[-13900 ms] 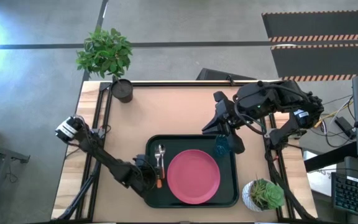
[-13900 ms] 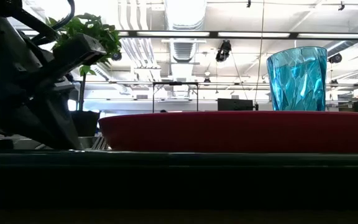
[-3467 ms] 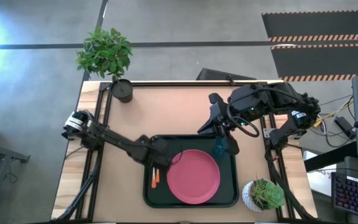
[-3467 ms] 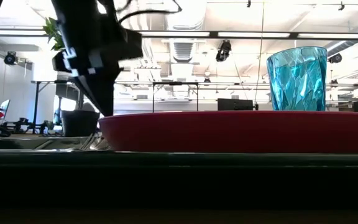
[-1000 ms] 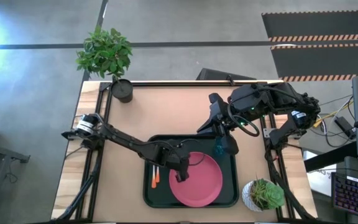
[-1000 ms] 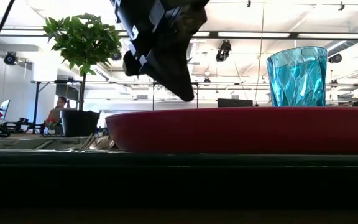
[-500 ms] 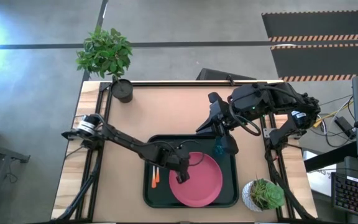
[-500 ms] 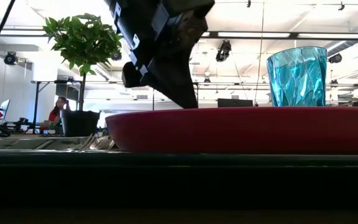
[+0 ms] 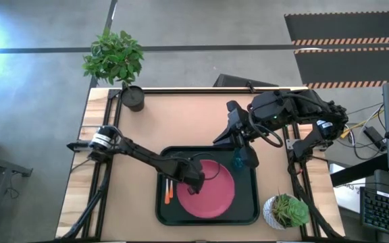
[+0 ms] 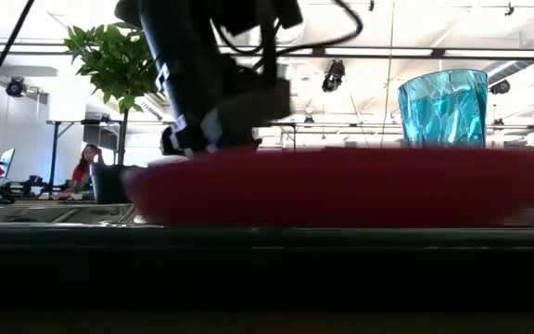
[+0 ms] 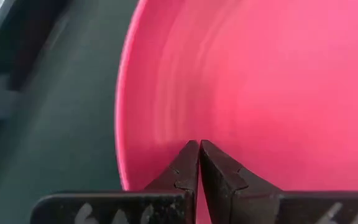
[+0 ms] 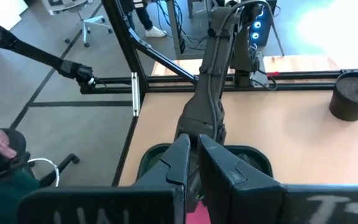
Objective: Pick and place plate/cup/fork/spoon on tray
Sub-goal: Adjust the pink plate
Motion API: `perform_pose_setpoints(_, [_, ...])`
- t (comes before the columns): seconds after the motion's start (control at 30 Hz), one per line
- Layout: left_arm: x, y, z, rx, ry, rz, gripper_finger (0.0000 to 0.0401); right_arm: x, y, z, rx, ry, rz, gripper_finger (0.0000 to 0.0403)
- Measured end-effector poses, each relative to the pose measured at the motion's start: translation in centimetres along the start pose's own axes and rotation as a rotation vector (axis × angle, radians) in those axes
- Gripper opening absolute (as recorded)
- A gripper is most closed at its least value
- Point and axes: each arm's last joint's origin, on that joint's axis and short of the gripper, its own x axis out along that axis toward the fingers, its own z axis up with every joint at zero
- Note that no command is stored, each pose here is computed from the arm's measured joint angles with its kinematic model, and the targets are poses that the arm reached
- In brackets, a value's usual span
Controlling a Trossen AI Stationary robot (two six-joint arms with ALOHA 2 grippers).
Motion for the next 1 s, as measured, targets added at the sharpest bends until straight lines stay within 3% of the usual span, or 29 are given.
perform_pose_setpoints(0.17, [0.3,0.6,-0.5,0.015,0.034,0.043,0.0000,0.0,0.0,0.0,0.007,0.000,0.000,0.0022])
perform_pose_setpoints(0.5, [0.0,0.0,0.4,-0.012,-0.011,-0.027,0.0000,0.0,0.0,0.0,0.007,0.000,0.001,0.0022])
perform_pose_setpoints(1.0, [-4.4,1.0,2.0,-0.001,-0.122,0.043,0.0000,0.0,0.0,-0.2,0.004,0.016,0.001,0.0022])
